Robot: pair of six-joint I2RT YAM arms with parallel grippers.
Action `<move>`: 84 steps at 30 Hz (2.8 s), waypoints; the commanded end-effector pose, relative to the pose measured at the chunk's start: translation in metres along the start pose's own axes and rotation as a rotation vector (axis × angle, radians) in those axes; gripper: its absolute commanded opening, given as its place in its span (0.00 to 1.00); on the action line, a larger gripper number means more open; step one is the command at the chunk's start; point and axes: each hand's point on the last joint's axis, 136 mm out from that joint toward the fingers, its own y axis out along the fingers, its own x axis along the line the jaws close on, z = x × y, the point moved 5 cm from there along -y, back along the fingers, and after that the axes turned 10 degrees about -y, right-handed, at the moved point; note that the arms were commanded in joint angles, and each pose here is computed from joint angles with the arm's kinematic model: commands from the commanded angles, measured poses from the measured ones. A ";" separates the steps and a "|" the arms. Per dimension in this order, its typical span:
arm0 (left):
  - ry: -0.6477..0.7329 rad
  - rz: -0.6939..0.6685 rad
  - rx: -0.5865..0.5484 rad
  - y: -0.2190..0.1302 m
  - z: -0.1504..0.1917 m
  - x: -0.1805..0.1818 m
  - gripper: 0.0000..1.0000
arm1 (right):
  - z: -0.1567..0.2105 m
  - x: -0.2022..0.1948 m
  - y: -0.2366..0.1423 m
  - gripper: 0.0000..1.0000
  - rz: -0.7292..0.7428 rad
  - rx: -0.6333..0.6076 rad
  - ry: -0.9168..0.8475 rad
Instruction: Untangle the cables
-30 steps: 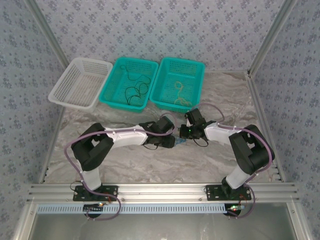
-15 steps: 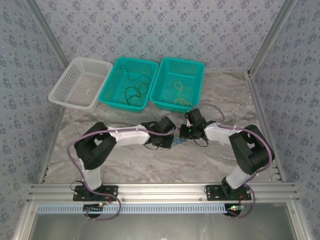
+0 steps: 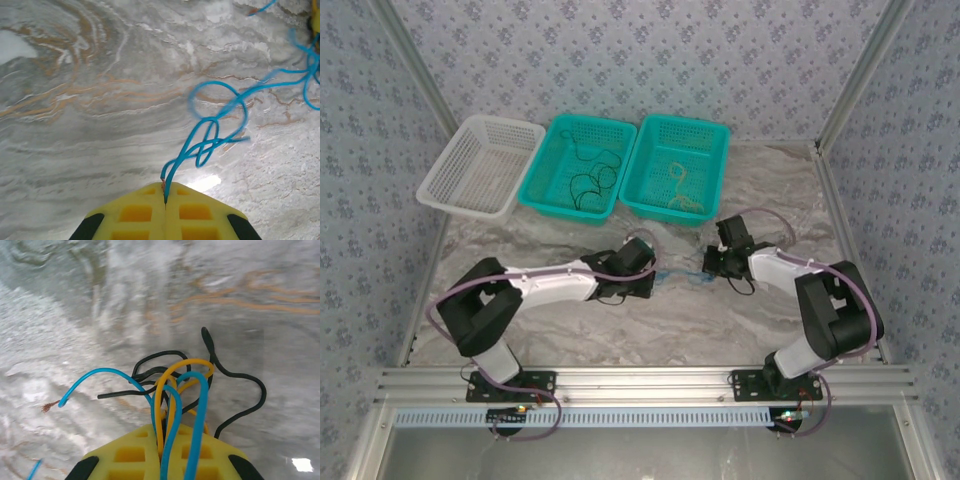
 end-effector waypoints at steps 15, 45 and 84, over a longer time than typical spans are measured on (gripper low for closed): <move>-0.415 0.013 -0.297 -0.043 -0.030 0.086 0.00 | 0.012 -0.039 -0.011 0.00 0.118 0.021 0.093; -0.257 0.240 -0.249 -0.074 -0.026 0.115 0.23 | -0.005 0.017 -0.035 0.02 -0.233 -0.178 -0.168; 0.417 0.561 -0.113 -0.013 -0.064 -0.038 0.33 | 0.003 0.108 -0.077 0.04 -0.504 -0.319 -0.542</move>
